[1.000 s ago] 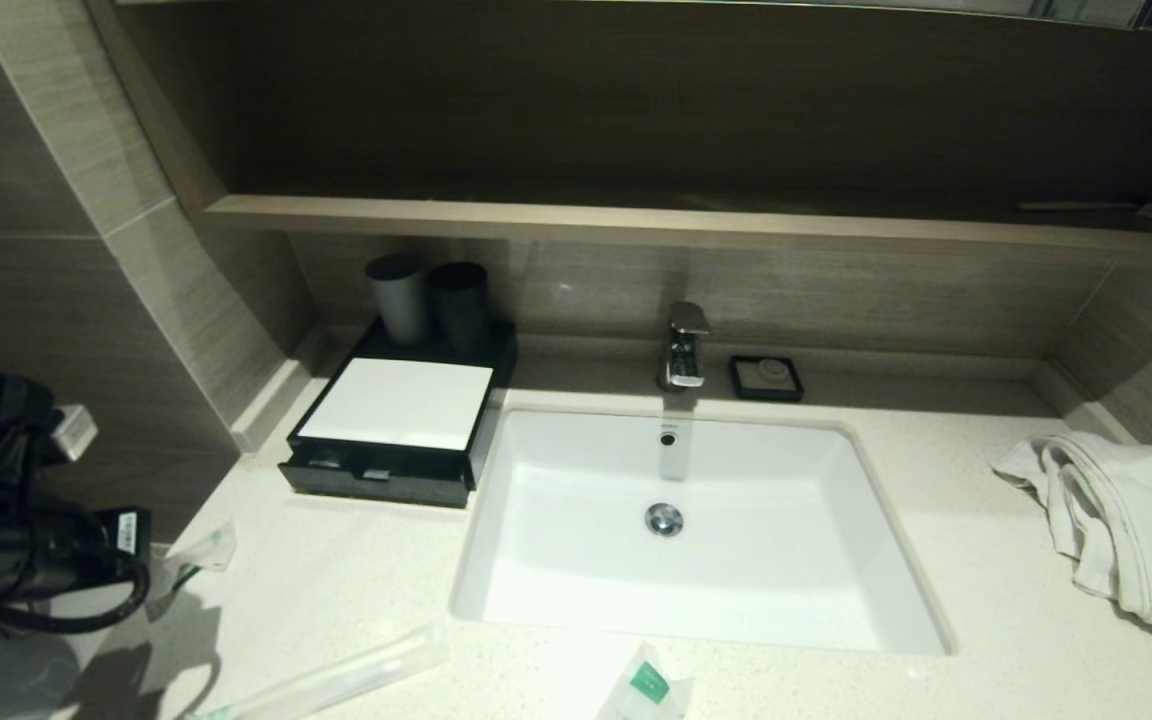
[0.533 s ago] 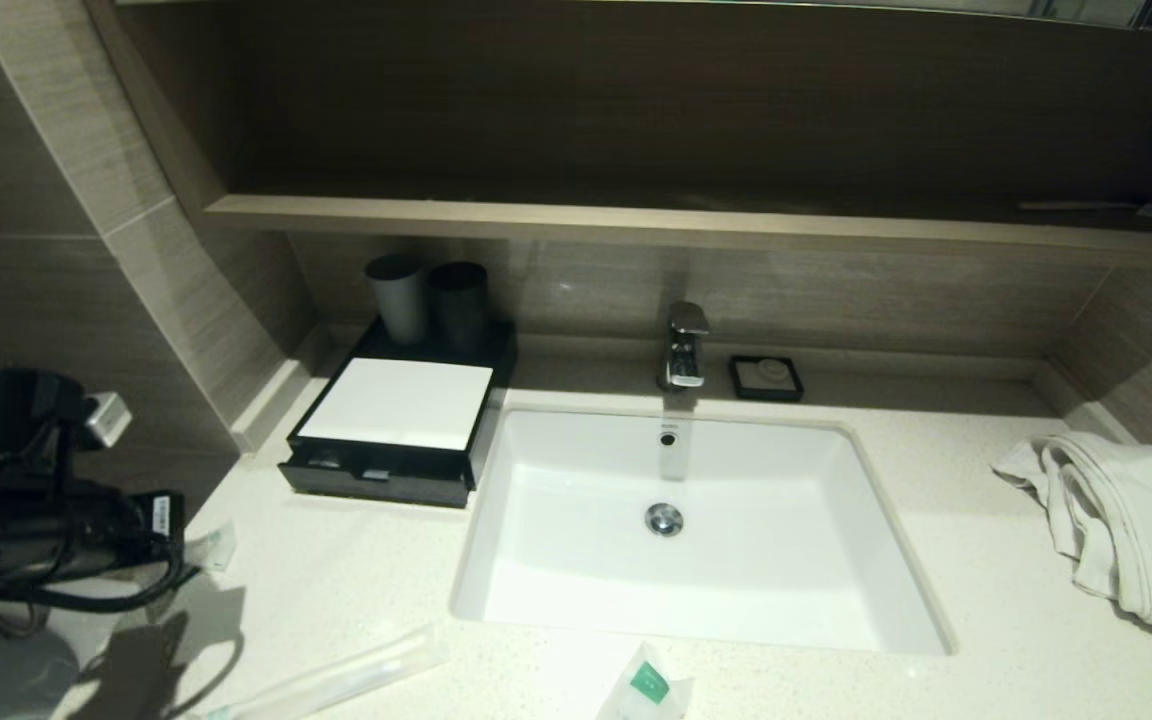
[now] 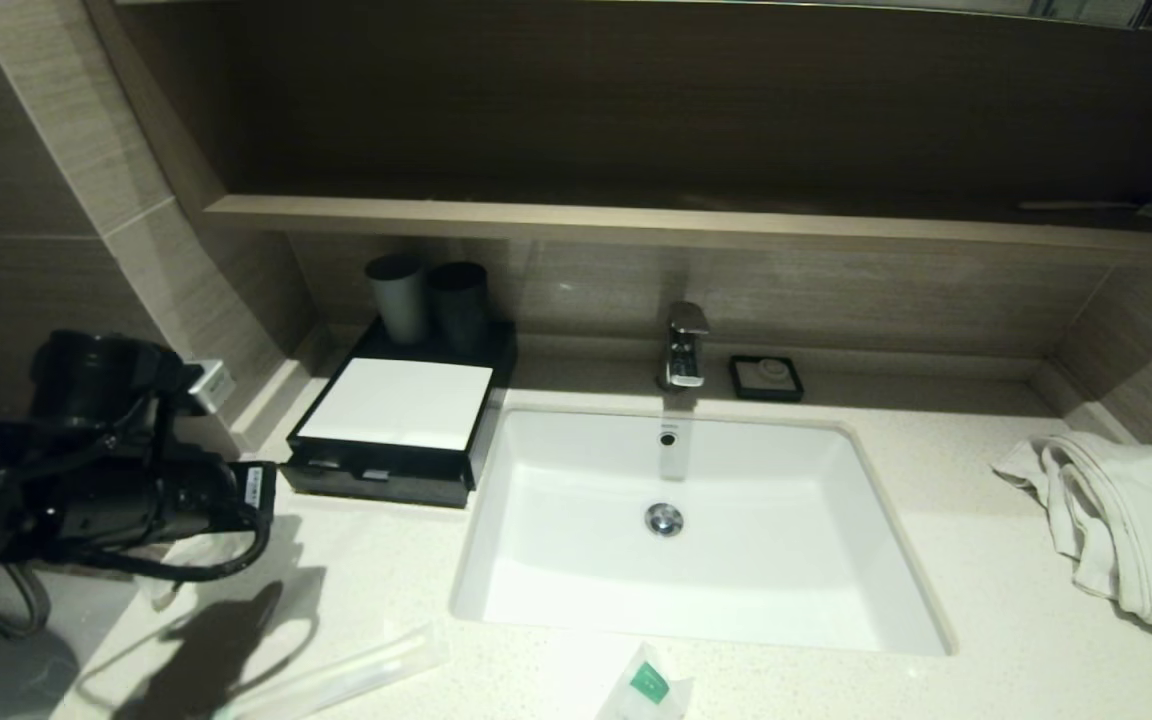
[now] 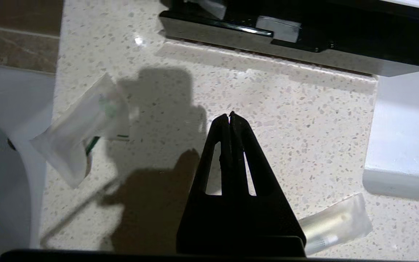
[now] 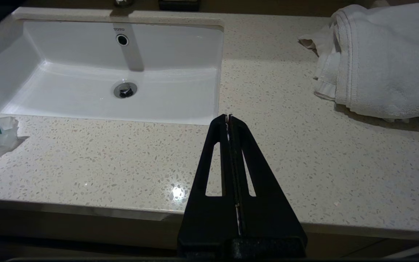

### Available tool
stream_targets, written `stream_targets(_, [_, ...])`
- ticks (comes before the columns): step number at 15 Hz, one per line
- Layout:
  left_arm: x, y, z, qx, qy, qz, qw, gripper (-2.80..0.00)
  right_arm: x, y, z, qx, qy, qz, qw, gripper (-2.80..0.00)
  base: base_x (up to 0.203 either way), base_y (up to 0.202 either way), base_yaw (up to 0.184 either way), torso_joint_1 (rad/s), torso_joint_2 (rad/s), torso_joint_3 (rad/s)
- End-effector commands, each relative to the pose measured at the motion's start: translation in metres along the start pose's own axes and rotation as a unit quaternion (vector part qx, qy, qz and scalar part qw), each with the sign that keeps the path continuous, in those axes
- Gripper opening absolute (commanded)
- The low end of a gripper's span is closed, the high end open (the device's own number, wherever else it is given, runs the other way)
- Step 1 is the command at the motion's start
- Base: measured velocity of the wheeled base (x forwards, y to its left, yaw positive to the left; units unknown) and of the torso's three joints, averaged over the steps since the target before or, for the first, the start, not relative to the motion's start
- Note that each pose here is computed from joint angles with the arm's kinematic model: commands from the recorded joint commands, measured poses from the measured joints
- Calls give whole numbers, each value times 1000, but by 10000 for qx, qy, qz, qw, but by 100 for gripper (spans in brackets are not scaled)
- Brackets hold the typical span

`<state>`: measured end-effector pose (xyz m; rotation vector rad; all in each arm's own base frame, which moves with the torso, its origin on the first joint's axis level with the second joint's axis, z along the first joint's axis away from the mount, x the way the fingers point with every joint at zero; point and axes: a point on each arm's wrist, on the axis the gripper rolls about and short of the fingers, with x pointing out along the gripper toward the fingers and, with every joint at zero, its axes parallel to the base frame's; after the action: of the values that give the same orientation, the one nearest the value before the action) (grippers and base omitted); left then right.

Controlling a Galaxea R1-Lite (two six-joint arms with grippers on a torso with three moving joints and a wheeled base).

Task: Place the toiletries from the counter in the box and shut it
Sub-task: Open the drawer

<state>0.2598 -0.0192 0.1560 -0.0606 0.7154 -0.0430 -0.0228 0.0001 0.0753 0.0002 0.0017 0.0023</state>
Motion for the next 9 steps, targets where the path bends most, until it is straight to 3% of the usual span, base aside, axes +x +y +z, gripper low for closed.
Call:
stream_targets(1, [13,-11,0,110,78,-135,9998,-280,0,0,0,-1,-1,4,10000,-280,0,0,0,0,0,0])
stream_targets(9, [46,-27,2,218,-214,-325,9990,-280,0,0,0,-1,-1,4,10000,-280,0,0,0,0,0,0])
